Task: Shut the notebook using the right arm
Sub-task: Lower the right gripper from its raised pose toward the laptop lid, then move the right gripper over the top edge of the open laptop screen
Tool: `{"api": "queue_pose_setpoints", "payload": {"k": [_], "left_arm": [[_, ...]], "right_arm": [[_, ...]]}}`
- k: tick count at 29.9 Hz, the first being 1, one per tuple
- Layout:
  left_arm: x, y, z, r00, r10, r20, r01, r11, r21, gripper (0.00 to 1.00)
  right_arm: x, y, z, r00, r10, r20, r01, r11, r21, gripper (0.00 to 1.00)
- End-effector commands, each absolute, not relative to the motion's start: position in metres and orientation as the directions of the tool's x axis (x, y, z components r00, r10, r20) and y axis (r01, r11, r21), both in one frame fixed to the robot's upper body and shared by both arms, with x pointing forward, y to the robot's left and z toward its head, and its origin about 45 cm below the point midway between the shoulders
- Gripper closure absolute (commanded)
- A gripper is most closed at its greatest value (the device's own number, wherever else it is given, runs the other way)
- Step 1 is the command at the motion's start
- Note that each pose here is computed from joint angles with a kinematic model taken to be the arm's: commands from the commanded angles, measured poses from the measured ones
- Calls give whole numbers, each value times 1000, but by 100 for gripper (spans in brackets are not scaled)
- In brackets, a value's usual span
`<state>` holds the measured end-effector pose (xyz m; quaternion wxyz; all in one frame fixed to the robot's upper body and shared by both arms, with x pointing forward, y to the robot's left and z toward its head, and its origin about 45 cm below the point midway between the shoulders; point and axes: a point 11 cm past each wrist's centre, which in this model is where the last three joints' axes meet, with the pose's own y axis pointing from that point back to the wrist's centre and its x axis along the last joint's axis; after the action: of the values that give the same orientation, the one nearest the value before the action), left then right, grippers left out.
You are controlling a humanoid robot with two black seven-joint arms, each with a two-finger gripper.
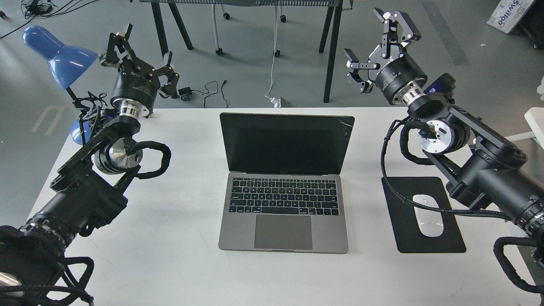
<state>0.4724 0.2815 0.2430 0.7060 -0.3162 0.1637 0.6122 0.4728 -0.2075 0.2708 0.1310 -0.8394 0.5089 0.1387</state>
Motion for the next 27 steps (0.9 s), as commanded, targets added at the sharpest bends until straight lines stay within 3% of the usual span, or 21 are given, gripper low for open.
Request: {"api": "queue_pose_setpoints", "payload": {"k": [1, 27], "left_arm": [[472, 281, 243, 197, 761, -618, -968, 51, -246, 0], [473, 282, 243, 196, 761, -618, -968, 50, -246, 0]], "right_arm": [[470, -201, 261, 450, -833, -322, -885, -465, -31, 0], [462, -207, 247, 555, -827, -89, -816, -562, 133, 0]]}}
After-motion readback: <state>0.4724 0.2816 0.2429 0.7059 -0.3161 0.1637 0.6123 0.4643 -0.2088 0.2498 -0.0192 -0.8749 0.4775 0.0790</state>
